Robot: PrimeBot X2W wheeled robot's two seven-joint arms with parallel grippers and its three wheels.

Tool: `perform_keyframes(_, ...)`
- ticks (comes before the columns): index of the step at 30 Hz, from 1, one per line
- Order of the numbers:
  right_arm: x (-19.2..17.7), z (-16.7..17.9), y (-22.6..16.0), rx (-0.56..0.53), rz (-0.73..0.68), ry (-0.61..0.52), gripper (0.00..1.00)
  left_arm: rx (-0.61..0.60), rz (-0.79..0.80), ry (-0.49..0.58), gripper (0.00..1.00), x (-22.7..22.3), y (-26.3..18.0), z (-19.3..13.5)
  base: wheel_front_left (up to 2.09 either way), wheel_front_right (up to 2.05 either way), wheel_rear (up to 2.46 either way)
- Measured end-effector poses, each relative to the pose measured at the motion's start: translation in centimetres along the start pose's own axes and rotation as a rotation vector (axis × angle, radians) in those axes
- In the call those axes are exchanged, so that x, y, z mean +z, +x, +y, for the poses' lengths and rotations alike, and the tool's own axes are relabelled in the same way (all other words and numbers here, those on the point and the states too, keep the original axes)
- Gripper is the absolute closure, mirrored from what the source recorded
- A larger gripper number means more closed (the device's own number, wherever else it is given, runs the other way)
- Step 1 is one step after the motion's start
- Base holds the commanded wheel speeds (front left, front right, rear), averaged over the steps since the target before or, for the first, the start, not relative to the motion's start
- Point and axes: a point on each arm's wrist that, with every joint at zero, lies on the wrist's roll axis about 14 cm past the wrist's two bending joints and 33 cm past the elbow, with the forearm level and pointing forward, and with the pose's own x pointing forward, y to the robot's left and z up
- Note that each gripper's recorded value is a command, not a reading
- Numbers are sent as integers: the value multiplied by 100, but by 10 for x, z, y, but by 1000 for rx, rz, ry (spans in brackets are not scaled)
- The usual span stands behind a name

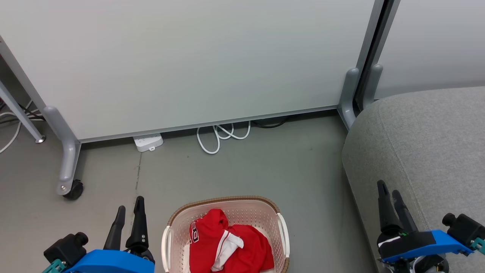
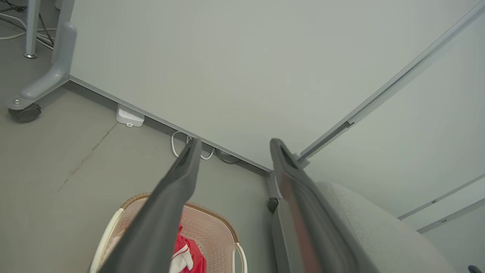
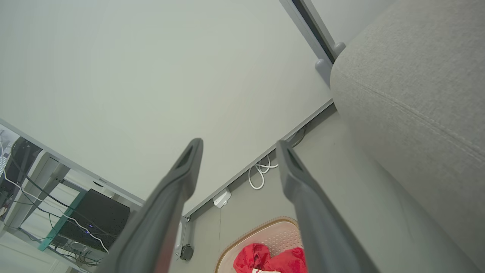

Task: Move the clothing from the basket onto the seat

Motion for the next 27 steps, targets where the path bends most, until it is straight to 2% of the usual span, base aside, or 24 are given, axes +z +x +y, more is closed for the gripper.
perform_keyframes(10, -1, 6, 3, 23, 9, -137, 0, -13, -11, 119, 0, -1, 3, -5, 0, 0, 0)
perform_keyframes(27, -3, 15, 4, 60, 16, -333, 0, -37, -57, 262, 0, 6, 4, -12, 0, 0, 0)
